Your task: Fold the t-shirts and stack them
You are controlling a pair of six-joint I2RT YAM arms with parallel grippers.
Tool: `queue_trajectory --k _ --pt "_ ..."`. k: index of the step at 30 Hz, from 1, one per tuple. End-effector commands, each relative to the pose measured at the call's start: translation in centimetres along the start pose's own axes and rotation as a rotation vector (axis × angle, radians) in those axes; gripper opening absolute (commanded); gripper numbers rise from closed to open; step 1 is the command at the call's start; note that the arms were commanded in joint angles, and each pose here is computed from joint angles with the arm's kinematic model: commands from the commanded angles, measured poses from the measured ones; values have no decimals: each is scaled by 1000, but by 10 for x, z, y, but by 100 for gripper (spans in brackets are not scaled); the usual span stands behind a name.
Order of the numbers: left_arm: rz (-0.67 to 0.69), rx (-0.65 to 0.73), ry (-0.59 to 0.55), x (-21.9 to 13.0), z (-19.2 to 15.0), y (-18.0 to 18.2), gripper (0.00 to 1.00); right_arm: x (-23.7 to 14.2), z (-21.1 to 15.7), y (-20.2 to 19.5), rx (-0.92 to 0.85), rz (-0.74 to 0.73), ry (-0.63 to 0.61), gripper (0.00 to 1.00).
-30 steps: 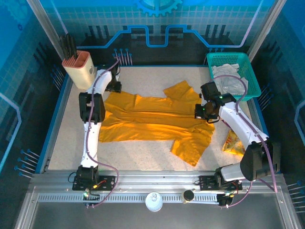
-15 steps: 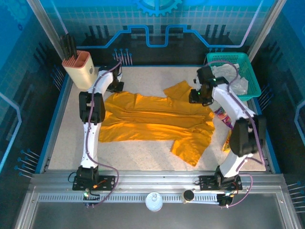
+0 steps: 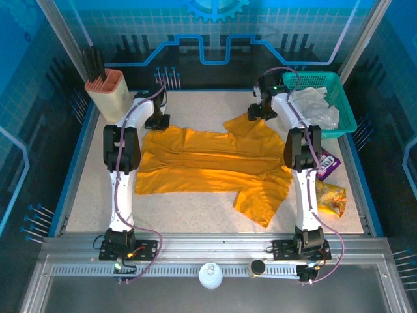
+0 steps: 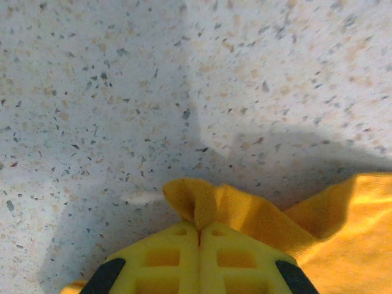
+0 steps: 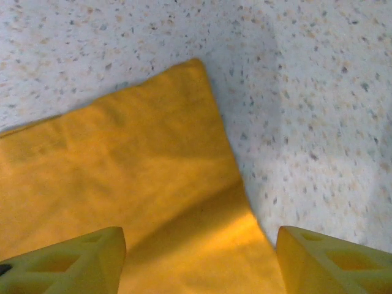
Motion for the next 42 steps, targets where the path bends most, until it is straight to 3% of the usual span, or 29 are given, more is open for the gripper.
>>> queue_trajectory --k 1,5,8,14,17,20,23,27,37,42 --pt "-34 -7 -49 -23 8 -12 0 8 2 -6 -31 -24 29 62" --pt "-35 -8 -54 -25 7 -16 0 31 -11 -11 -10 -59 98 50" --pt "-36 -18 -56 -28 4 -17 0 41 -28 -18 12 -92 149 26" --pt "-19 -20 -75 -41 1 -16 0 21 -62 -19 102 -93 202 14" --pt "-7 -20 -81 -48 -2 -14 0 -3 -76 -11 142 -67 179 16" --pt "0 -19 -88 -52 -5 -12 0 -32 -79 -7 162 -65 128 26" --pt "5 -17 -93 -56 -5 -12 0 -57 -67 -15 168 -112 70 36" --pt "2 -18 -101 -57 -4 -12 0 -74 -47 -27 177 -148 18 43" --pt "-6 -13 -97 -52 -5 -17 0 -19 -35 -36 181 -149 73 54" --pt "-10 -12 -100 -53 -5 -18 0 5 -21 -42 154 -161 64 54"
Point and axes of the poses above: each hand's point on the last joint's axis, 136 mm out from that joint toward the fingers, its own x axis out along the fingers, its own y axis along the line the jaws close on, z = x × y, the point moved 1 cm from there along -x, back along the fingers, and after that the axes turned 10 degrees about x, right-handed, at the moved point
